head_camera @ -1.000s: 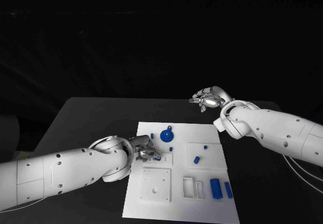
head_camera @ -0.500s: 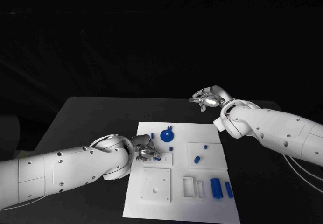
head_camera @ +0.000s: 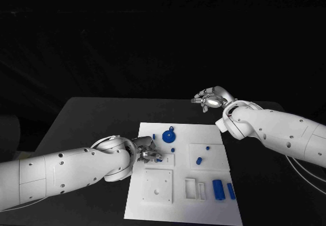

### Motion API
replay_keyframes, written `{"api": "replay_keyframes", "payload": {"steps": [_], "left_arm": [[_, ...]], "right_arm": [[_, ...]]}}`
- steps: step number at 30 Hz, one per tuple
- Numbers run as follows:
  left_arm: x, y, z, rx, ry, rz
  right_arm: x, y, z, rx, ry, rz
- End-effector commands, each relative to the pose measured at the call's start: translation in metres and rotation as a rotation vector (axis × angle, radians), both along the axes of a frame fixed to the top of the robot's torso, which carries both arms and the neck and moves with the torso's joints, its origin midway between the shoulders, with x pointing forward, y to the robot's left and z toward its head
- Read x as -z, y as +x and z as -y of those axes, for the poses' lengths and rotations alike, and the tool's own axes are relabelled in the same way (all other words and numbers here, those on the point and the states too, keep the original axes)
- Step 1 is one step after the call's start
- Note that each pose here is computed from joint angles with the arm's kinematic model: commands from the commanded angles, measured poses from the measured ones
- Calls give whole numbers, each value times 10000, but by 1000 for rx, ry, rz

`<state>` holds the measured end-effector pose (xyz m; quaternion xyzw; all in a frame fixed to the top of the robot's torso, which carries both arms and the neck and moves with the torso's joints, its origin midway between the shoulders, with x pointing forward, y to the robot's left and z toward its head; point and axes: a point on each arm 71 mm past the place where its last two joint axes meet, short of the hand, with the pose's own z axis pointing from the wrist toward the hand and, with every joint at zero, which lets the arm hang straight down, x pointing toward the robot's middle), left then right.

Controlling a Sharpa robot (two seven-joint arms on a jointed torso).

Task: Assemble the parts on the task board

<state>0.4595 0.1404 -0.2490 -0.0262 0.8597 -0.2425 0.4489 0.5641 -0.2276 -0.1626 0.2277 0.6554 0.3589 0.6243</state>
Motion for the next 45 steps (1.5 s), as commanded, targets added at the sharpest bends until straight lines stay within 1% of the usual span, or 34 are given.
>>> {"api": "replay_keyframes", "payload": {"steps": [1, 9, 19, 29, 45], "left_arm": [[137, -91, 31, 40, 59, -59], [134, -94, 55, 49, 62, -54], [131, -78, 68, 44, 58, -48], [136, -86, 100, 51, 55, -62], [138, -70, 108, 46, 56, -61]], "right_arm": [[3, -2, -10, -12, -1, -4], [5, -3, -18, -15, -1, -5], [10, -2, -28, -17, -1, -7], [20, -1, -29, -17, -2, -9], [20, -2, -31, -18, -2, -9]]}}
